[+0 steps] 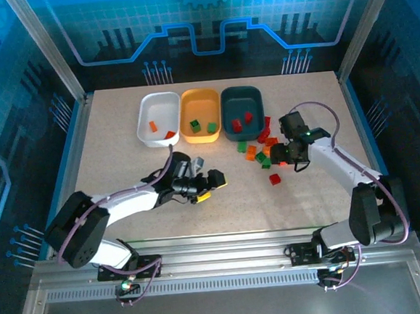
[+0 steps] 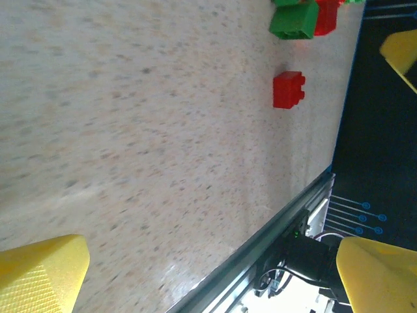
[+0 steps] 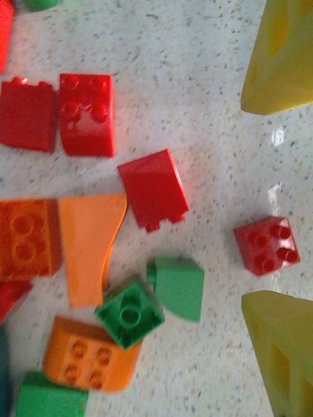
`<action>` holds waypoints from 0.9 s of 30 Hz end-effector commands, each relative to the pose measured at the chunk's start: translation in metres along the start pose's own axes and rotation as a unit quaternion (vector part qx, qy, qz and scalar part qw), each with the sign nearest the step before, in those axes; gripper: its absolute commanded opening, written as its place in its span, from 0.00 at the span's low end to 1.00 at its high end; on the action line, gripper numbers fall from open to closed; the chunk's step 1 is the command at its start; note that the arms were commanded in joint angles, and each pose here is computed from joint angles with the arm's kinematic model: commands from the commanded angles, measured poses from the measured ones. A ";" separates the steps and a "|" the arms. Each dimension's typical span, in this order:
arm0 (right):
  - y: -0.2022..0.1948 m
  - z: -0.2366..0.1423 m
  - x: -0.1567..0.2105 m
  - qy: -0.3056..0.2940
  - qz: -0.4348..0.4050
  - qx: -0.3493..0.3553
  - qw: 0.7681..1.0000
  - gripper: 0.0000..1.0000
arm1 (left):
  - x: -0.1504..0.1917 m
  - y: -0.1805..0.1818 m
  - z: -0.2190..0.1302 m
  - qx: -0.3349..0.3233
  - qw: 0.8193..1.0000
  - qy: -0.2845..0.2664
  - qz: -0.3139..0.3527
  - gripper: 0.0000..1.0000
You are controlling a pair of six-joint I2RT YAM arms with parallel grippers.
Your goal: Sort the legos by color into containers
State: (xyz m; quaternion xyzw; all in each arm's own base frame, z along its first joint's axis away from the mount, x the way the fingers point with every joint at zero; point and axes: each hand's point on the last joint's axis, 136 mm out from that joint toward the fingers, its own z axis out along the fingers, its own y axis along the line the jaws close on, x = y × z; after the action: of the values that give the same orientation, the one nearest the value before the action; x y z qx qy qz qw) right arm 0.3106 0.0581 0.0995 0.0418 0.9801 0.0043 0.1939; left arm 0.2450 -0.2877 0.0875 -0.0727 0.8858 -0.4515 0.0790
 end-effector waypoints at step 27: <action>-0.011 0.081 -0.012 0.080 -0.028 0.055 0.995 0.58 | -0.015 -0.029 0.010 0.029 1.000 -0.008 -0.008 0.99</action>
State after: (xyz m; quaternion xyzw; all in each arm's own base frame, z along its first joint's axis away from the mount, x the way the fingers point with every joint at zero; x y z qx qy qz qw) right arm 0.3575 0.0534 0.0381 0.0255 0.9906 -0.0482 0.1254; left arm 0.2590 -0.3064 0.0906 -0.0897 0.8739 -0.4726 0.0698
